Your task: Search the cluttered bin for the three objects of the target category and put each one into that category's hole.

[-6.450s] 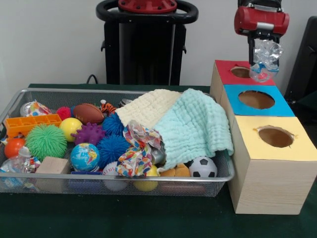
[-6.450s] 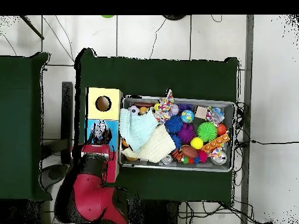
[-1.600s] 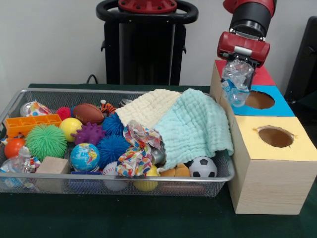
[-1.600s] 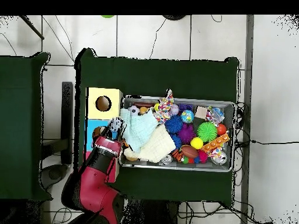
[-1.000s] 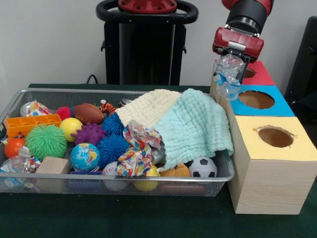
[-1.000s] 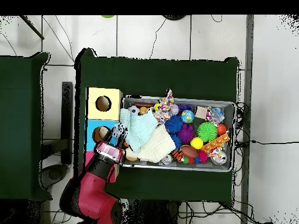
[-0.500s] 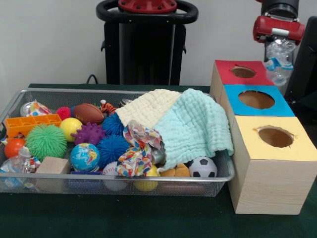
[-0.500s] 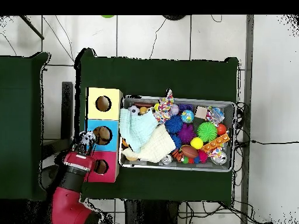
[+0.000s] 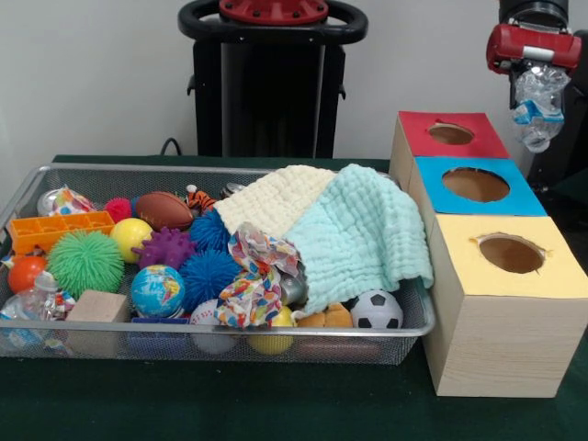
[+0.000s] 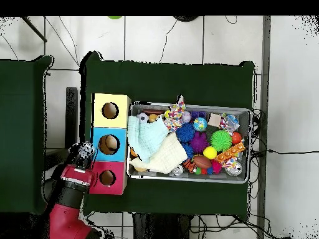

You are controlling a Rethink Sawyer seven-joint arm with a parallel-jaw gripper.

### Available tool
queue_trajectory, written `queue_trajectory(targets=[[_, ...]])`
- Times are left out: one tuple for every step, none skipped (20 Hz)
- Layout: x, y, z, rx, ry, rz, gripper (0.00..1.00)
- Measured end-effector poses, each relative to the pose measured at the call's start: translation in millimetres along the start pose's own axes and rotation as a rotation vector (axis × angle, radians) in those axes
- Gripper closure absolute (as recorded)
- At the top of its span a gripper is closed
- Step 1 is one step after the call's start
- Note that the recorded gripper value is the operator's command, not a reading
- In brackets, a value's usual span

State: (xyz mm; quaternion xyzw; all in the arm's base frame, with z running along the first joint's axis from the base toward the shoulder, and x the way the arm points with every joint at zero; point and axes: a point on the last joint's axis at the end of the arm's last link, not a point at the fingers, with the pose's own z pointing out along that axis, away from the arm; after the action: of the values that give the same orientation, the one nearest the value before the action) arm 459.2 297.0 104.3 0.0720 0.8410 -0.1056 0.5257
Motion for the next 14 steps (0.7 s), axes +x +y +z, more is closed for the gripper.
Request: queue_trajectory(targets=[[-1.0, -2, 2, 0.006, 0.000, 0.003, 1.00], [-1.7, -4, 4, 0.011, 0.001, 0.005, 1.00], [-2.0, -6, 5, 0.013, 0.001, 0.006, 1.00], [-2.5, -7, 7, 0.016, 0.002, 0.008, 1.00], [-3.7, -10, 10, 0.025, 0.003, 0.012, 1.00], [-4.3, -12, 12, 0.028, 0.003, 0.013, 1.00], [-4.6, -13, 13, 0.031, 0.003, 0.014, 1.00], [-5.1, -15, 15, 0.036, 0.004, 0.016, 1.00], [-5.2, -16, 15, 0.037, 0.004, 0.017, 1.00], [-5.3, -17, 16, 0.039, 0.004, 0.018, 1.00], [-5.5, -18, 17, 0.041, 0.005, 0.018, 1.00], [-5.9, -19, 18, 0.044, 0.005, 0.019, 1.00], [-6.5, -20, 19, 0.047, 0.005, 0.021, 1.00], [-6.7, -21, 20, 0.049, 0.006, 0.022, 1.00]])
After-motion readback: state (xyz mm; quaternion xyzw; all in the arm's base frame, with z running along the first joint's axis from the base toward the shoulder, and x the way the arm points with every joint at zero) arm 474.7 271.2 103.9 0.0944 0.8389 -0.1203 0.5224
